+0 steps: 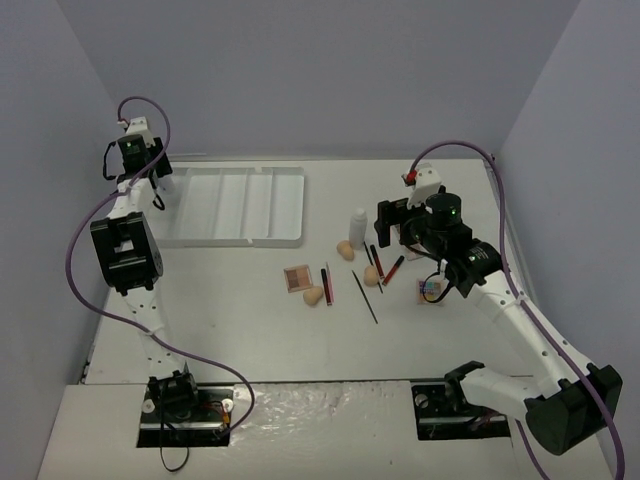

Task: Organize the makeup

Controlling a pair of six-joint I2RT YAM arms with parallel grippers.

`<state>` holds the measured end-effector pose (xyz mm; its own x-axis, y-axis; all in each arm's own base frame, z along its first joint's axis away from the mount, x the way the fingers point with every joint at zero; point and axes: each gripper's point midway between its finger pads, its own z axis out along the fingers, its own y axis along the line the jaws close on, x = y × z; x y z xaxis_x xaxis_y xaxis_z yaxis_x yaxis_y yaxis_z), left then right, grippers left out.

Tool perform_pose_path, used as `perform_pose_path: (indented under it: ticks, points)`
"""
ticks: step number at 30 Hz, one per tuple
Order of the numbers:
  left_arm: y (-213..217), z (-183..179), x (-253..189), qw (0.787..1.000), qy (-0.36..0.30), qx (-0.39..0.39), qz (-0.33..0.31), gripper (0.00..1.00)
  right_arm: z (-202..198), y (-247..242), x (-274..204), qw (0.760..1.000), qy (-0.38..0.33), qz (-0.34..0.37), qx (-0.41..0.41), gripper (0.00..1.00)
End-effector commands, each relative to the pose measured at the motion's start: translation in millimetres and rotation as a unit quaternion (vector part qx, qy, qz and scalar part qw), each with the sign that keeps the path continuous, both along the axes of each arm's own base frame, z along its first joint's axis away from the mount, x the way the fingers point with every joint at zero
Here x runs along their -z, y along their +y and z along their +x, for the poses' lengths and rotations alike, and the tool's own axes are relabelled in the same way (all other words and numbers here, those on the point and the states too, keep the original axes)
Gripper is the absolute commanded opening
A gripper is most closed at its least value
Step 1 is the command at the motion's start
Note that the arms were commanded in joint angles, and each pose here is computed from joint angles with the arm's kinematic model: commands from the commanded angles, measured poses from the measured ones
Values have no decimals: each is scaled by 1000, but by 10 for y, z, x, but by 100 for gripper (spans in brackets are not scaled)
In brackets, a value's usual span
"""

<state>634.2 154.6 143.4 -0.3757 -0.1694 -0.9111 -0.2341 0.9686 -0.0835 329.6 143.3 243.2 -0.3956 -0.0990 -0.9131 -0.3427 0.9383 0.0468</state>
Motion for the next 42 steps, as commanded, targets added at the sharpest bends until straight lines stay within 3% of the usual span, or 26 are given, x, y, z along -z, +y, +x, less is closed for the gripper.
perform_pose_path:
  ticks: [1,4,11,15,21,25,30,36,42]
  points:
    - [38,181,-866,993,-118,9,24,4,97,115,-140,999,-29,14,-19,100]
    - [39,153,-825,993,-112,9,29,16,86,148,-135,999,-27,17,-27,100]
    - [40,-20,-998,993,-112,4,49,79,50,162,-188,999,-33,21,-36,100]
    - [22,-207,-1318,990,-128,-2,57,95,13,172,-274,998,-43,28,-42,100]
    - [-224,-650,-1782,986,-153,22,67,97,-84,216,-420,995,-59,43,-64,100]
    - [-712,-1063,-2076,980,-171,79,62,97,-174,178,-539,994,-78,50,-65,100]
    - [-1925,-1477,-1710,967,-132,210,66,97,-240,115,-668,992,-100,50,-61,100]
    - [-3683,-2004,-1403,909,-131,392,54,97,-292,45,-870,989,-132,44,-57,100]
    - [-4719,-2197,-1115,877,-121,465,10,97,-335,23,-968,986,-147,45,-58,100]
